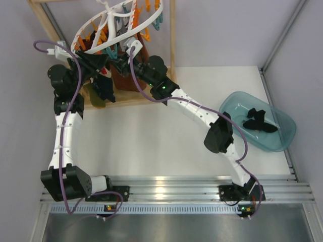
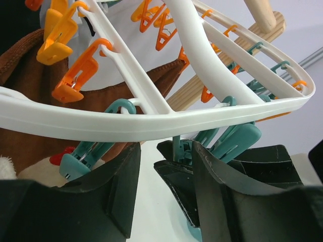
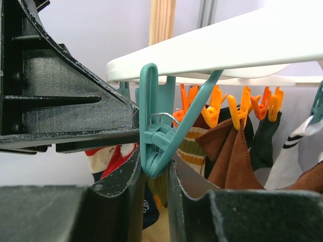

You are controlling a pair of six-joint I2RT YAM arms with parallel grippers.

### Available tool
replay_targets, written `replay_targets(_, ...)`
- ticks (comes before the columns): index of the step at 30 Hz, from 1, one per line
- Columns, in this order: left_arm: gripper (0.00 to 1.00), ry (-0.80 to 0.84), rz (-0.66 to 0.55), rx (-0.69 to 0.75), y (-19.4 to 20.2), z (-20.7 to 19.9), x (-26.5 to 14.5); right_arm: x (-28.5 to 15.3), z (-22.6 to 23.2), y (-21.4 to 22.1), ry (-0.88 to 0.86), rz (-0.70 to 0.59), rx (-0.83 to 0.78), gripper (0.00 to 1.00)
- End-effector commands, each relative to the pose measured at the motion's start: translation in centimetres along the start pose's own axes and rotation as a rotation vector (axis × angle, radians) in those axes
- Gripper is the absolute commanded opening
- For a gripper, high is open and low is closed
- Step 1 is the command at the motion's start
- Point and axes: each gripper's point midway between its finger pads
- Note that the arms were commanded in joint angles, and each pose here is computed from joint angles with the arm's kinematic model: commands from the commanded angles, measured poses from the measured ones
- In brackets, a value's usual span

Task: Clip the socks to the hanger
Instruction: Open the clamp at the hanger.

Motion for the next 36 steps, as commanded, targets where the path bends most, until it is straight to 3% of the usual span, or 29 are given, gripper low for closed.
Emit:
replay_targets(1, 0.5, 0.09, -0.004, 0.006, -1.2, -3.9, -0.7, 0.2, 1.3, -4.9, -0.015, -0.121, -0.046, 0.0)
replay_targets(16, 0.55, 0.133, 0.008, -0.043, -1.0, -4.5, -0.9, -0.1, 1.9, -5.0, -0.055, -0.122, -0.027, 0.0)
replay_targets(36, 0.58, 0.044, -0.022, 0.011, -2.1, -2.9, -2.3, -0.6, 1.6, -5.1, -0.081, -0.12, -0.009, 0.0)
Point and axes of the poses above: each gripper's point midway between its finger pads, its own x axis out along the fingers, its own z axis along the line the jaws close on, y = z × x
